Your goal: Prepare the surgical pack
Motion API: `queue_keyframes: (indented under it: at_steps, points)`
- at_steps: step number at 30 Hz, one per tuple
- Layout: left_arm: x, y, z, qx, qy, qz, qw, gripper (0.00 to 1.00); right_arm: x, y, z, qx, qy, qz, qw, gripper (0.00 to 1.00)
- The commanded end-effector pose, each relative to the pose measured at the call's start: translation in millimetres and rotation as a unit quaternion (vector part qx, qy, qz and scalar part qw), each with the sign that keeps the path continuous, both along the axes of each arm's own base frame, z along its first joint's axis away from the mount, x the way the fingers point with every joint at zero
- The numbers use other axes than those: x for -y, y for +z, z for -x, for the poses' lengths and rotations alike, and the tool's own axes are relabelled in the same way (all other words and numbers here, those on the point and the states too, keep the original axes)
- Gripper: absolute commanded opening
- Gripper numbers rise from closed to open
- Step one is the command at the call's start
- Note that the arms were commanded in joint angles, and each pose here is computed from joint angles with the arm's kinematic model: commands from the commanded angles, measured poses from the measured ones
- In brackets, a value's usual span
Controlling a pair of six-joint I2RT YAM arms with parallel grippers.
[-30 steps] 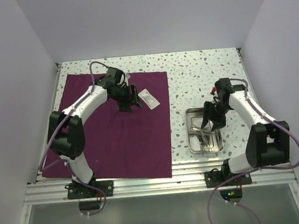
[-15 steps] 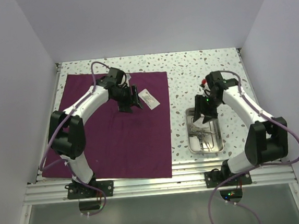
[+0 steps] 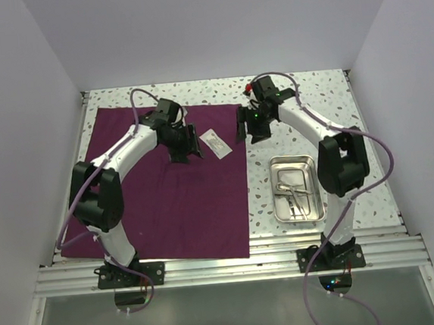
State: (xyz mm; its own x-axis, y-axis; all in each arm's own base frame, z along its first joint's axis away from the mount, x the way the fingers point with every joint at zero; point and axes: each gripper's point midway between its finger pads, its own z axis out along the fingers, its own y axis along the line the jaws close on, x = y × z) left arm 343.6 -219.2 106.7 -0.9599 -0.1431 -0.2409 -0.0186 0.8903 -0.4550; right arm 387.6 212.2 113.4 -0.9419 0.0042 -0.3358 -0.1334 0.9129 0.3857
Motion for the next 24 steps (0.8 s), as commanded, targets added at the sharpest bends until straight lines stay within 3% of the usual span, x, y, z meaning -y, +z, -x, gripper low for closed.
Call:
queue_keyframes:
  at_steps: [1, 4, 9, 19, 24]
  points:
    - [-21, 16, 1, 0.029, 0.034, -0.046, 0.998, 0.61, -25, 6, -29, 0.053, 0.024, 0.013, 0.998, 0.66]
    - [-37, 18, 8, 0.032, 0.051, -0.078, 0.995, 0.61, -40, -4, -38, 0.06, 0.037, 0.031, 0.997, 0.72]
    - [-45, 14, 22, 0.026, 0.047, -0.087, 0.995, 0.59, -57, -17, -49, 0.059, 0.041, 0.039, 0.997, 0.72]
    - [-43, 13, 34, 0.023, 0.034, -0.073, 0.996, 0.59, -68, -50, -49, 0.037, 0.048, 0.046, 0.997, 0.57]
    - [-42, 9, 37, 0.02, 0.033, -0.069, 0.997, 0.59, -67, -62, -44, 0.025, 0.057, 0.051, 0.997, 0.54]
